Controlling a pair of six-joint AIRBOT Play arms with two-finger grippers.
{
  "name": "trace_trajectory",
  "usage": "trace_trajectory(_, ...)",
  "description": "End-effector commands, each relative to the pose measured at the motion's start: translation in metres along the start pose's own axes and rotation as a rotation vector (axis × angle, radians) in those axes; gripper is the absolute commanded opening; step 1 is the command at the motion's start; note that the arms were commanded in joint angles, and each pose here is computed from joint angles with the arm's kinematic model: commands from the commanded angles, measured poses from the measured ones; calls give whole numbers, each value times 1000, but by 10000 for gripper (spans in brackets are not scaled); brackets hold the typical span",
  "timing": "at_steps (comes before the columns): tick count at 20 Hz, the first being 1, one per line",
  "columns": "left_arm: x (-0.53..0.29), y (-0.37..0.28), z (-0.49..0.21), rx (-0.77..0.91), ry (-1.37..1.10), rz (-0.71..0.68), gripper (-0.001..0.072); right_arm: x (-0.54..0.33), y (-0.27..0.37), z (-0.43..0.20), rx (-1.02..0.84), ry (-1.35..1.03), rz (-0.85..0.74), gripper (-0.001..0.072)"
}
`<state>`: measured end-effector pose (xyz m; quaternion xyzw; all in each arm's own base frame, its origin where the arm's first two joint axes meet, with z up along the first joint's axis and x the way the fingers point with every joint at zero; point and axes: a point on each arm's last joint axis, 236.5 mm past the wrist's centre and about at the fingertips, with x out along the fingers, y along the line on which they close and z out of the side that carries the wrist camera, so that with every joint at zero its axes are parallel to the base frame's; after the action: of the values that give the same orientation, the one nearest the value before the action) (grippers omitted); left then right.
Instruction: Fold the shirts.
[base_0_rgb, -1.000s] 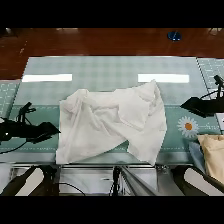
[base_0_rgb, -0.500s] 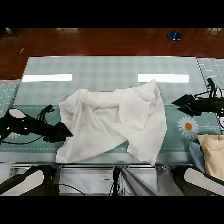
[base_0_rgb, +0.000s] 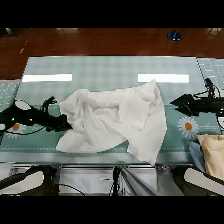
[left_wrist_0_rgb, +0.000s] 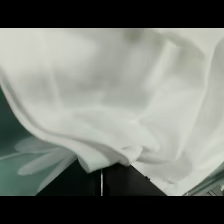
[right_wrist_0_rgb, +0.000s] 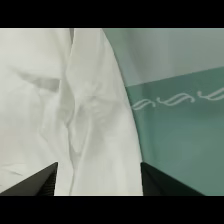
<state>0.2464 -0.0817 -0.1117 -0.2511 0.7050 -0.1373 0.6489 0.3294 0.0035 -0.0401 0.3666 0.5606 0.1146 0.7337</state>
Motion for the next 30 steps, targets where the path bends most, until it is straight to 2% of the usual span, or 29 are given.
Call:
trace_trajectory(1,-17,-14,18,53,-43,-14,21,6,-11,-12,12,48,-25,587)
trace_trajectory(7,-30,-24,24,85,-54,-23,21,73,-11,-49,-7,202,-74,567)
trace_trajectory(8,-31,-25,24,87,-54,-24,21,84,-9,-51,-8,205,-93,502)
trace_trajectory(9,-32,-26,25,89,-57,-24,21,94,-6,-52,-5,201,-110,355)
trace_trajectory(10,-33,-26,26,92,-59,-23,21,102,-2,-52,-18,193,-120,124)
trace_trajectory(11,-35,-27,28,100,-62,-24,21,105,3,-51,-36,185,-119,23)
trace_trajectory(15,-74,-45,48,189,-133,-29,20,65,51,-19,-181,131,-35,21)
trace_trajectory(19,-198,-87,97,291,-471,0,20,-63,140,59,-406,-264,-4,19)
trace_trajectory(22,-318,-153,100,411,-782,-15,20,-173,218,78,-564,-559,8,18)
trace_trajectory(25,-425,-231,59,587,-1059,-13,20,-259,292,63,-700,-771,44,18)
trace_trajectory(28,-511,-296,-11,776,-1316,34,20,-338,357,37,-810,-962,88,18)
trace_trajectory(30,-549,-323,-57,829,-1452,51,20,-385,393,14,-855,-1086,133,18)
